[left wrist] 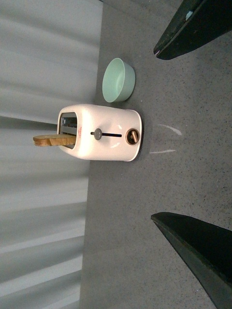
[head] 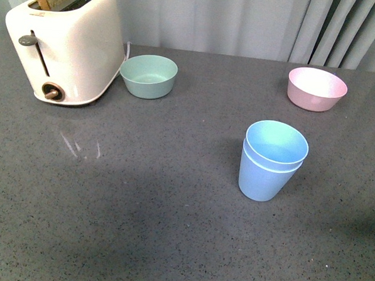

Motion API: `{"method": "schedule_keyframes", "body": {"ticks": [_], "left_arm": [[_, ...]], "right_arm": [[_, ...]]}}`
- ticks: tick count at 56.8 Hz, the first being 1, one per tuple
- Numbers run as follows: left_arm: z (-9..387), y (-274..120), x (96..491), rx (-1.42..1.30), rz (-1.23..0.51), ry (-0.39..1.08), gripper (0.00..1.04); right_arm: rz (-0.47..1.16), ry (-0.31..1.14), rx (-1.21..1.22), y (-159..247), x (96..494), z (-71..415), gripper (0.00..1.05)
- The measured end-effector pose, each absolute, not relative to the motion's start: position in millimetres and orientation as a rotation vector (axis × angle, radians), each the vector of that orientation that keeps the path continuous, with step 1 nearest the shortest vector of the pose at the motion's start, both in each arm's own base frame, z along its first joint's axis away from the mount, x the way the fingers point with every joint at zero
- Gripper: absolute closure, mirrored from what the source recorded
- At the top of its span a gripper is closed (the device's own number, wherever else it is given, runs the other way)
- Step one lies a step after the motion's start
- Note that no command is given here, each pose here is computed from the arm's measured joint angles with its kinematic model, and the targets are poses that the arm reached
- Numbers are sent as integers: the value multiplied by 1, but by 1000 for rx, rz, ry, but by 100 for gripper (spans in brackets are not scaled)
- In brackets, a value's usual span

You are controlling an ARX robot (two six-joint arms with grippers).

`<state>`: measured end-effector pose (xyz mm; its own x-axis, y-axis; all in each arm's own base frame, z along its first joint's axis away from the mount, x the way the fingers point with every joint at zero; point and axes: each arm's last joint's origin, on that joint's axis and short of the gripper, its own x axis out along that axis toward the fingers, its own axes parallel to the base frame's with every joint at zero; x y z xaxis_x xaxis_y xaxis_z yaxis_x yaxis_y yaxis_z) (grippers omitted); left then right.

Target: Stack blue cups with both arms

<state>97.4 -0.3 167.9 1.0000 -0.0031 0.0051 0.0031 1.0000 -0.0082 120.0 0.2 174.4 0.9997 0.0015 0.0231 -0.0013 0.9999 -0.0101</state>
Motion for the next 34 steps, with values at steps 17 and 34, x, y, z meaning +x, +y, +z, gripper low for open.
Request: {"method": "schedule_keyframes", "body": {"ticks": [17, 34], "left_arm": [[168, 0, 97, -8, -4, -5, 9], [168, 0, 97, -8, -3, -5, 9]], "right_arm": [[1, -24, -10, 0, 112, 174, 103], [4, 2, -10, 0, 103, 171, 103]]}}
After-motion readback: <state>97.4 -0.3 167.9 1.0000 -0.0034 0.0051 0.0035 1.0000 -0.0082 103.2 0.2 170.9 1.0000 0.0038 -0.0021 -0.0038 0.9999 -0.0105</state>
